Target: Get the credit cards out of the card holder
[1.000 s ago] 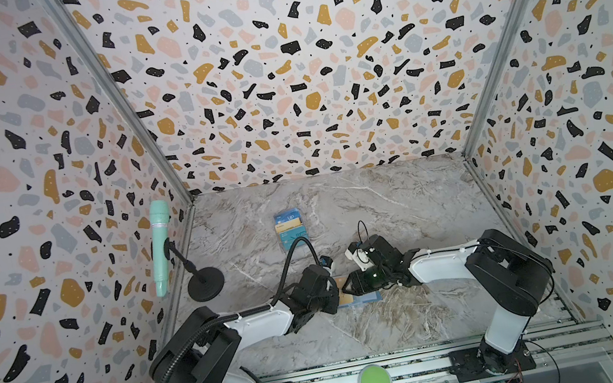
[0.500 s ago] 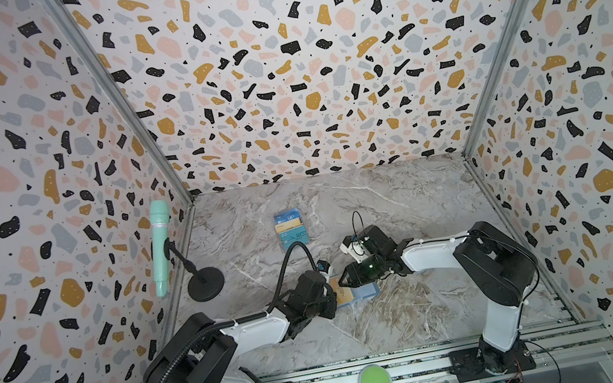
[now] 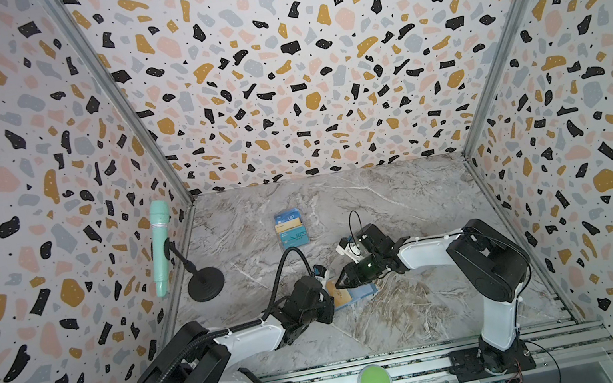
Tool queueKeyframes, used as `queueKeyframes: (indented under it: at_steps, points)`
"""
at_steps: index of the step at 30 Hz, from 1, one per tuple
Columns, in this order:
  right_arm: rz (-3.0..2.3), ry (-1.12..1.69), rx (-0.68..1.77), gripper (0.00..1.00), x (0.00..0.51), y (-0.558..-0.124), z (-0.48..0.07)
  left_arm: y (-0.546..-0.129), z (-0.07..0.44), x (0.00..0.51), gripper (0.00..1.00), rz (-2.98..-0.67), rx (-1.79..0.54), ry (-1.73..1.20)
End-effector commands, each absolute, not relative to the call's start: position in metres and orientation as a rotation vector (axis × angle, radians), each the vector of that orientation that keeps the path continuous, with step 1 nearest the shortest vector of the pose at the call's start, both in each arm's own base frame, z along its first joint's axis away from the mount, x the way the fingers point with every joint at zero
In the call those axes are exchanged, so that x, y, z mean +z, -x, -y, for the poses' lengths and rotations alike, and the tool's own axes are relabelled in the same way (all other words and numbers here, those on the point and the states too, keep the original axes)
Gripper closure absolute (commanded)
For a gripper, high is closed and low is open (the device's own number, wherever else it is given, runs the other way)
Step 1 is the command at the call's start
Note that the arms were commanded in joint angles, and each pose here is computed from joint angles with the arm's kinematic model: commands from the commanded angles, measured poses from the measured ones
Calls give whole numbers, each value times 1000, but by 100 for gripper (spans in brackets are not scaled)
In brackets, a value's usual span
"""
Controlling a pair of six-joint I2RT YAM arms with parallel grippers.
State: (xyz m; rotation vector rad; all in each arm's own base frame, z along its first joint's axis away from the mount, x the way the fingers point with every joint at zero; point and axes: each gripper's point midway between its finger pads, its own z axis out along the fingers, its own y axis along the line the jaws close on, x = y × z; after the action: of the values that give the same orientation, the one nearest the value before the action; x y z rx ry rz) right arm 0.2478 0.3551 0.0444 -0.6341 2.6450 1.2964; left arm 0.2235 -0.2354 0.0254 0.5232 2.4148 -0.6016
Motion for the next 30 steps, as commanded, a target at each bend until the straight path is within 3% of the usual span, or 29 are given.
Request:
queueKeyframes:
  at_steps: [1, 10, 30]
  points:
    - [-2668, 679, 1419, 52, 52, -230, -358, -218, 232, 15, 89, -2437, -607, -520]
    - [-2620, 658, 1591, 52, 63, -224, -365, -215, 227, 12, 89, -2439, -591, -518]
    - [-2706, 686, 1547, 53, 37, -219, -361, -216, 218, 14, 89, -2427, -542, -506]
